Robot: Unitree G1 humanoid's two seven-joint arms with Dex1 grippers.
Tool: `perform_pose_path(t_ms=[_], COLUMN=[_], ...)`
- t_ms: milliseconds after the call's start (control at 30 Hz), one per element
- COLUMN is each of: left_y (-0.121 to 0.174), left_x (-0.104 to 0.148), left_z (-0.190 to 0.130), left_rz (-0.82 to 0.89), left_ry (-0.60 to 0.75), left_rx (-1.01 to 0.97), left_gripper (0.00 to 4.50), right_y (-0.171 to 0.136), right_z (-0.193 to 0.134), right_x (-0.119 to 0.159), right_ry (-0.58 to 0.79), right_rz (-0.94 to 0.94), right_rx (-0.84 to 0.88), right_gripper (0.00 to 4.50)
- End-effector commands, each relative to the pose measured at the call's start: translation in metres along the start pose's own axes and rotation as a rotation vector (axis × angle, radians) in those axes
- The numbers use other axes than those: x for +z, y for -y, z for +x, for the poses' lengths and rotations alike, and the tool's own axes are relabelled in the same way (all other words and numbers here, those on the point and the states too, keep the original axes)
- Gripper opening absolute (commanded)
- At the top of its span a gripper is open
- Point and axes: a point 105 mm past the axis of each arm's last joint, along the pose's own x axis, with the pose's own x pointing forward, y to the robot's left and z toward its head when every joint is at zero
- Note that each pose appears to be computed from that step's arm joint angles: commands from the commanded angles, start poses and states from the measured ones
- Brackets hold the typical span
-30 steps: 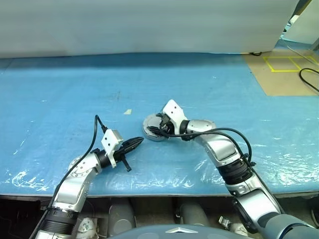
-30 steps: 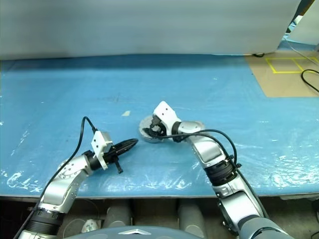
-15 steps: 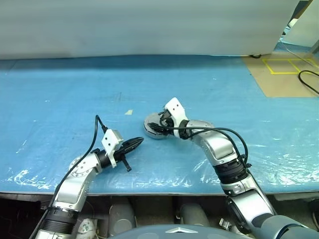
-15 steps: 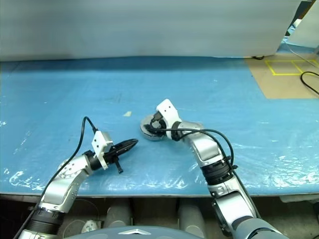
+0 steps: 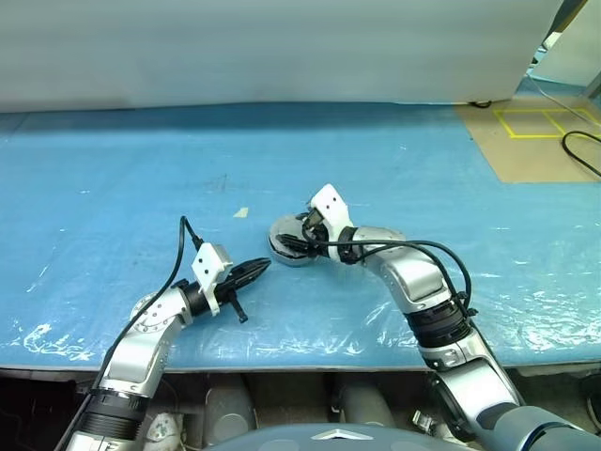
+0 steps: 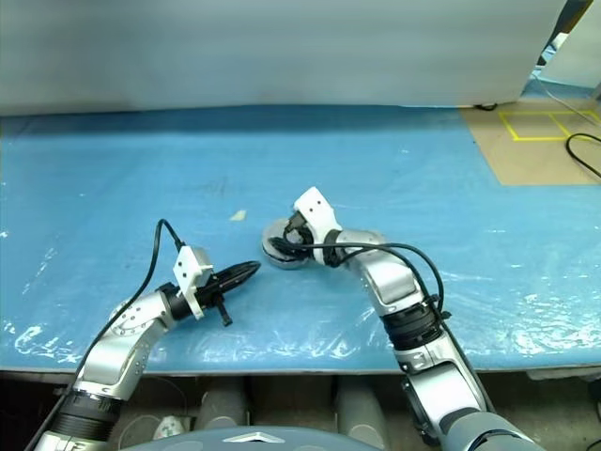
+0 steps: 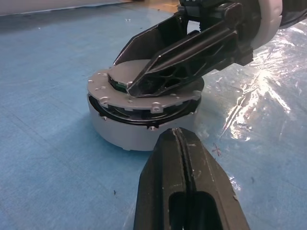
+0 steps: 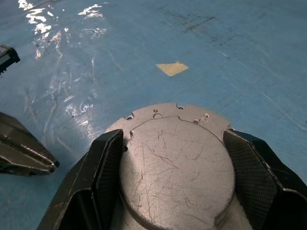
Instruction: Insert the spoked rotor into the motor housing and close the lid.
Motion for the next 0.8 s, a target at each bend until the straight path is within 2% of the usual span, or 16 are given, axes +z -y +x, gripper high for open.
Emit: perform_pose_path(t_ms=[33, 567, 700, 800], left_y=[0.0, 0.001, 0.001, 0.0], left_x=[0.007, 0.004, 0.003, 0.003], left_z=[0.001, 0.001, 0.002, 0.003], left_rz=[0.031, 0.022, 0.023, 0.025], left_ry=[0.022, 0.009, 0.009, 0.009], left_rx=[-0.011, -0.012, -0.014, -0.013], left_gripper=[0.0, 0.0, 0.0, 0.0], right_y=[-0.013, -0.012, -0.008, -0.011], right_z=[0.004, 0.016, 0.017, 0.017], right_x=[0.005, -0.014, -0.019, -0.025], right_ry=[0.016, -0.128, -0.16, -0.17], right_rz=[-0.005, -0.022, -0.066, -0.165], right_rx=[0.039, -0.054, -0.094, -0.062], right_gripper=[2.98, 2.98, 2.98, 2.98])
